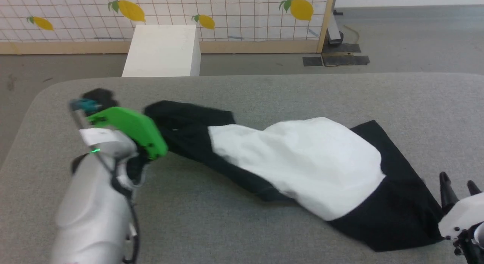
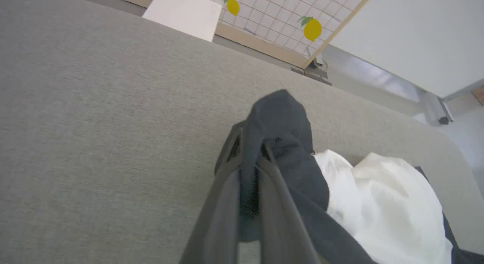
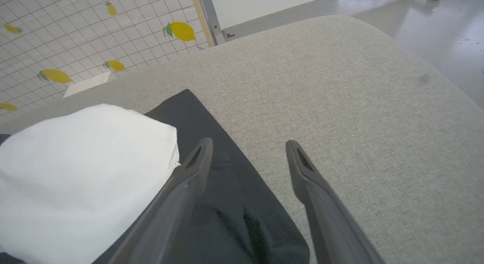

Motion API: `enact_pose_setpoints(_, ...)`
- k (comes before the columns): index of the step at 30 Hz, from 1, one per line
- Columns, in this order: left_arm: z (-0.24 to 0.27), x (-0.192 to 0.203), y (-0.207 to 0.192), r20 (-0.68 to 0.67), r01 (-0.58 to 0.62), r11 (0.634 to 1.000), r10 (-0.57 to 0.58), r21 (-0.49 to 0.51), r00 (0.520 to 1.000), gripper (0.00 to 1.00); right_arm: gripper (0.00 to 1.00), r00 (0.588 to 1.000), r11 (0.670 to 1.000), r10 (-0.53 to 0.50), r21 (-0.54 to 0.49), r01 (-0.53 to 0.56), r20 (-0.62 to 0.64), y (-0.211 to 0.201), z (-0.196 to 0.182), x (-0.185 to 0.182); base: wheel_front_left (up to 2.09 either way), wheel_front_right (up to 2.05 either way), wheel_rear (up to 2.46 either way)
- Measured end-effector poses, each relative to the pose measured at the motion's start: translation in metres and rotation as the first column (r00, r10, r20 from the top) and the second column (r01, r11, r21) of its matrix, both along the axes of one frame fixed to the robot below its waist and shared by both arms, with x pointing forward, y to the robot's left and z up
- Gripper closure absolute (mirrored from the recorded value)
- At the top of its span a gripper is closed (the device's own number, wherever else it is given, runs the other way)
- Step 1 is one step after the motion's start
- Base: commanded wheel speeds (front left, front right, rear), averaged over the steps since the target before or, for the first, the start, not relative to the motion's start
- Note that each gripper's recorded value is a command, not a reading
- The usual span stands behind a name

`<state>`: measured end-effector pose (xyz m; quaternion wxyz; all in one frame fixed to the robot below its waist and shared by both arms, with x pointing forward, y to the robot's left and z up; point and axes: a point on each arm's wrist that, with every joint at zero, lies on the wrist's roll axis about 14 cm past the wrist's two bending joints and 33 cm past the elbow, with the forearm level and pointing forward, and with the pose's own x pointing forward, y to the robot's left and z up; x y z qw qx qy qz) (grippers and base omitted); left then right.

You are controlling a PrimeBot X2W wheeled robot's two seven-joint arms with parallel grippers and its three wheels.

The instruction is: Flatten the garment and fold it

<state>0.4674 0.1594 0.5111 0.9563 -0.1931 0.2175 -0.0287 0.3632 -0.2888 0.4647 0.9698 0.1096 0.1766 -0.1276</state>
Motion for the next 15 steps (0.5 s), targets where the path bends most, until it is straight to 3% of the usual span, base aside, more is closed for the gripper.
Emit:
enact_pose_setpoints(3, -0.001, -0.003, 0.048, 0.005, -0.163, 0.986, 0.163, -0.038, 0.987, 1.0, 0.0, 0.999, 0.999, 0.036, 0.001, -0.036, 0.007, 0.011, 0.003, 0.005, 0.0, 0.0, 0.0)
enact_pose_setpoints(7, -0.033, -0.03, 0.1, -0.072, -0.364, 0.925, 0.358, -0.105, 0.931, 1.0, 0.0, 0.997, 0.997, 0.072, 0.002, -0.072, 0.004, 0.023, 0.002, 0.01, 0.0, 0.0, 0.0)
enact_pose_setpoints(11, -0.064, -0.059, 0.125, -0.153, -0.478, 0.867, 0.458, -0.14, 0.876, 1.0, 0.0, 0.996, 0.996, 0.092, 0.007, -0.092, -0.006, 0.03, -0.001, 0.012, 0.0, 0.0, 0.0)
enact_pose_setpoints(12, -0.068, -0.064, 0.128, -0.167, -0.498, 0.853, 0.475, -0.153, 0.864, 0.77, 0.0, 0.995, 0.995, 0.098, 0.008, -0.098, -0.009, 0.032, -0.002, 0.013, 0.0, 0.0, 0.0)
enact_pose_setpoints(13, -0.072, -0.068, 0.129, -0.176, -0.503, 0.851, 0.478, -0.149, 0.861, 0.26, 0.0, 0.995, 0.995, 0.103, 0.01, -0.103, -0.01, 0.033, -0.003, 0.014, 0.0, 0.0, 0.0)
enact_pose_setpoints(14, -0.074, -0.072, 0.13, -0.18, -0.512, 0.844, 0.485, -0.163, 0.856, 0.0, 0.0, 0.994, 0.994, 0.11, 0.012, -0.11, -0.012, 0.036, -0.004, 0.015, 0.0, 0.0, 0.0)
enact_pose_setpoints(15, -0.072, -0.072, 0.131, -0.166, -0.516, 0.838, 0.491, -0.179, 0.855, 0.0, 0.0, 0.993, 0.993, 0.116, 0.015, -0.115, -0.014, 0.038, -0.005, 0.016, 0.0, 0.0, 0.0)
